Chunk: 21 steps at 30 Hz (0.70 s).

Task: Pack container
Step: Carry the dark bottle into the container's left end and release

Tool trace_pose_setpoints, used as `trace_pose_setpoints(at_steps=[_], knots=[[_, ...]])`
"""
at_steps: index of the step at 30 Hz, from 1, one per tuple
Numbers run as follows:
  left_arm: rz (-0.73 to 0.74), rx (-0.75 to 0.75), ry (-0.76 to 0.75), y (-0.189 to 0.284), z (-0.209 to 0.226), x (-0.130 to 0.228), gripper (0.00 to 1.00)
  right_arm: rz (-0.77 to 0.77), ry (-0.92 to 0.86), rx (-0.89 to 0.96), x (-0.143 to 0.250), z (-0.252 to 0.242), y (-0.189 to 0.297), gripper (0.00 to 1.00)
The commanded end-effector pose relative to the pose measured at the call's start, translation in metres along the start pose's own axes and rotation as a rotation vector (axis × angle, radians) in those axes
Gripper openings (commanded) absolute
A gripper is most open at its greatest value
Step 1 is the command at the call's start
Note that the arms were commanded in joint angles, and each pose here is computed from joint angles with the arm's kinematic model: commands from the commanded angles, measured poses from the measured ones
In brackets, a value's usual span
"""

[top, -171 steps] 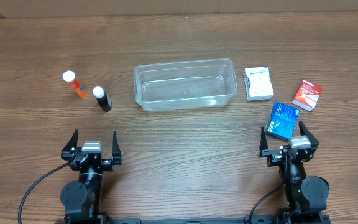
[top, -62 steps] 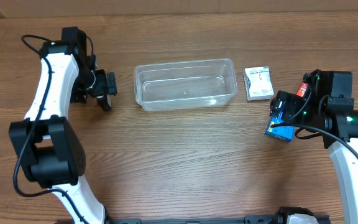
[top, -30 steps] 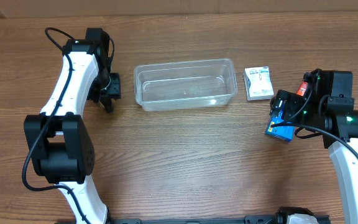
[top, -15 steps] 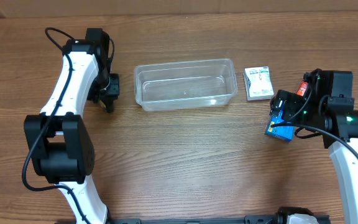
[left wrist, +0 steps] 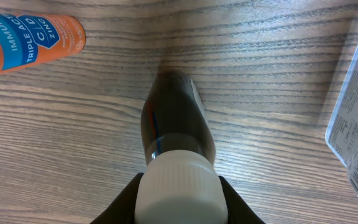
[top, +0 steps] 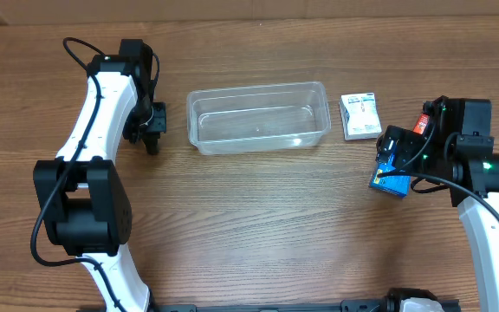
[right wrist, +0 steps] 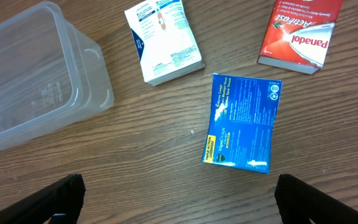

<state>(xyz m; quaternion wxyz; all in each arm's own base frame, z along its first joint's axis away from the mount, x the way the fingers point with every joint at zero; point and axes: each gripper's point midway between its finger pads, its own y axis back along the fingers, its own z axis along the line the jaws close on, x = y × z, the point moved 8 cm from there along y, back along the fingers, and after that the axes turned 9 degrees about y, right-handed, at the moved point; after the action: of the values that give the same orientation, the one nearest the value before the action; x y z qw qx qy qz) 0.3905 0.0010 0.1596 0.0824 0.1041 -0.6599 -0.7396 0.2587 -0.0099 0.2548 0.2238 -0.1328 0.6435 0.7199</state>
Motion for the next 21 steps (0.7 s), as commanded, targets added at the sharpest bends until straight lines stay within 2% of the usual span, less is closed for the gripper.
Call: trace_pose_setpoints(at_steps=[1,6,11,15,21], knots=[[-0.05,0.021,0.011,0.022,-0.001,-0.011,0.04,-0.035,-0.004,-0.003,-0.008,0.001,0.008,1.0],[-0.152,0.103,-0.017,0.093,-0.015,-0.014,0.04,-0.035,-0.004,-0.003,-0.008,0.001,0.008,1.0],[-0.331,0.203,-0.09,0.18,-0.052,0.008,0.04,-0.036,-0.004,-0.003,-0.008,0.001,0.008,1.0],[-0.331,0.232,-0.144,0.185,-0.086,0.025,0.04,-0.035,-0.004,-0.003,-0.008,0.001,0.008,1.0],[-0.229,0.202,-0.146,0.151,-0.108,0.039,0.04,-0.034,-0.004,-0.003,-0.008,0.001,0.008,1.0]])
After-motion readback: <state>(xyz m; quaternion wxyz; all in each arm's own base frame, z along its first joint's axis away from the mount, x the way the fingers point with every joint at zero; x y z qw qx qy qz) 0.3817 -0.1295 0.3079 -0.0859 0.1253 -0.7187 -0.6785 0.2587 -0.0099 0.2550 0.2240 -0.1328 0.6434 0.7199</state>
